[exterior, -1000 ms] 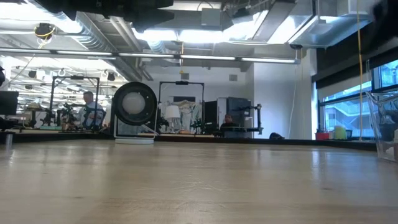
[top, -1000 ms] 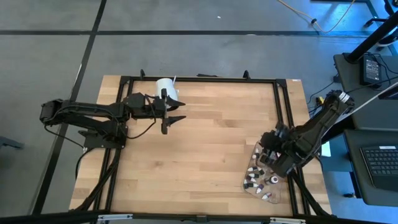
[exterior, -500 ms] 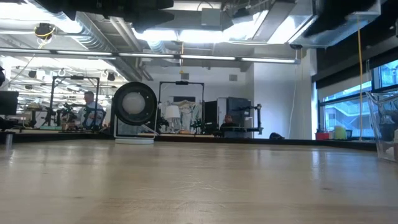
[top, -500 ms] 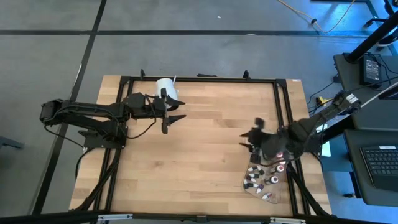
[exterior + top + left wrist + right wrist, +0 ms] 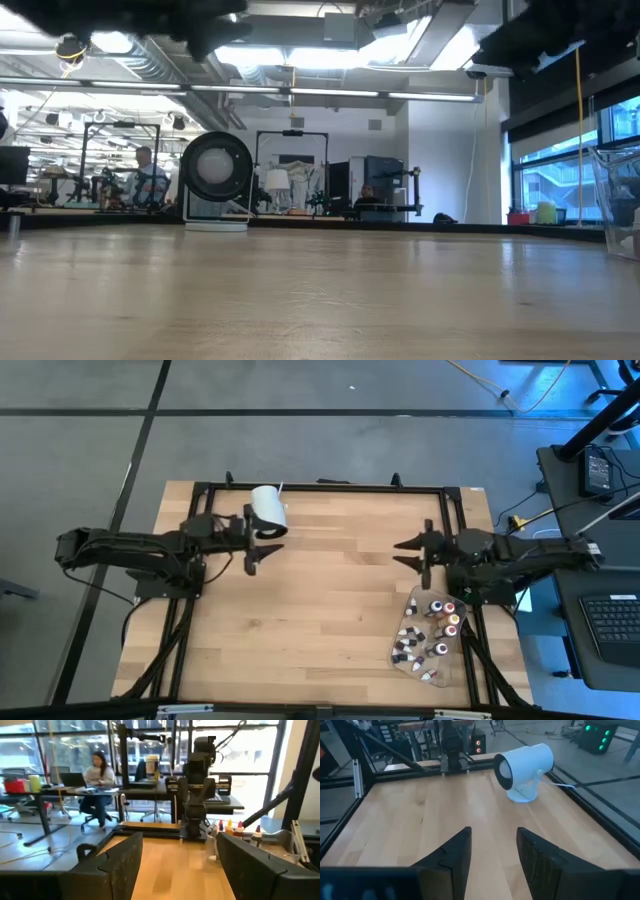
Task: Pick & Place food coloring
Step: Return to Home Position
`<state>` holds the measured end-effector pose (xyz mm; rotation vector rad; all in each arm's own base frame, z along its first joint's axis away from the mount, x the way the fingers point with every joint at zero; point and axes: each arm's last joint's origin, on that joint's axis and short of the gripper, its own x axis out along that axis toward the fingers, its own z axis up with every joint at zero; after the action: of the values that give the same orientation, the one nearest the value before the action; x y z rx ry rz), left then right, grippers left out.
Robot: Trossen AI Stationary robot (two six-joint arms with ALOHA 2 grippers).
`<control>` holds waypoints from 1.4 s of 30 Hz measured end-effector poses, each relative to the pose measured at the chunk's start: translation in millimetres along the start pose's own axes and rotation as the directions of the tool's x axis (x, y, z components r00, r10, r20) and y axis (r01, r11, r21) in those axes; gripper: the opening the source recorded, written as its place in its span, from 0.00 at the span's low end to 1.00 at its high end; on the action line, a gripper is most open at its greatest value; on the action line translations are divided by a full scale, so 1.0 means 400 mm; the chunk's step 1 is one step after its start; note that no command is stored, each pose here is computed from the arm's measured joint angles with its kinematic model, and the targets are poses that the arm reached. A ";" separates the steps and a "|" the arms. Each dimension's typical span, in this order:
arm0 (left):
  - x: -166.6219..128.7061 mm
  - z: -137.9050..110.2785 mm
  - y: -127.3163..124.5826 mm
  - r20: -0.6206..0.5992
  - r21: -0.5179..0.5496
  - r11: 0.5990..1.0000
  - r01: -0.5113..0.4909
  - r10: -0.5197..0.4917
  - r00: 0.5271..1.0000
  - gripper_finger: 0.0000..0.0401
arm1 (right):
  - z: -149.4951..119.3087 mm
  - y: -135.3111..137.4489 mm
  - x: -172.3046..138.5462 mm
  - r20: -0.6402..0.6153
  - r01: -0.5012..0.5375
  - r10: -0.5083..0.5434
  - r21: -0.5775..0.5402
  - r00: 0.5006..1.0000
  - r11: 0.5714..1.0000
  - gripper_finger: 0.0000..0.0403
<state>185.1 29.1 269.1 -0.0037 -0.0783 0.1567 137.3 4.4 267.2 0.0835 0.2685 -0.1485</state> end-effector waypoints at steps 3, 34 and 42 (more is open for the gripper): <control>-0.044 -0.035 0.017 0.048 -0.008 0.998 -0.064 0.065 0.997 0.63 | -0.036 -0.012 -0.016 0.021 0.005 -0.005 0.017 1.000 1.000 0.39; -0.220 -0.185 0.080 0.129 -0.212 0.968 -0.137 0.167 0.977 0.63 | -0.225 -0.060 -0.069 0.153 0.133 -0.151 0.122 0.977 0.984 0.39; -0.229 -0.209 0.093 0.029 -0.197 0.957 -0.214 0.224 0.974 0.63 | -0.245 -0.072 -0.066 0.106 0.296 -0.307 0.110 0.946 0.949 0.39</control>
<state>95.8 51.9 178.2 -0.2030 -0.1439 0.3710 82.4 -10.5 178.5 0.1247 0.1502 -0.4702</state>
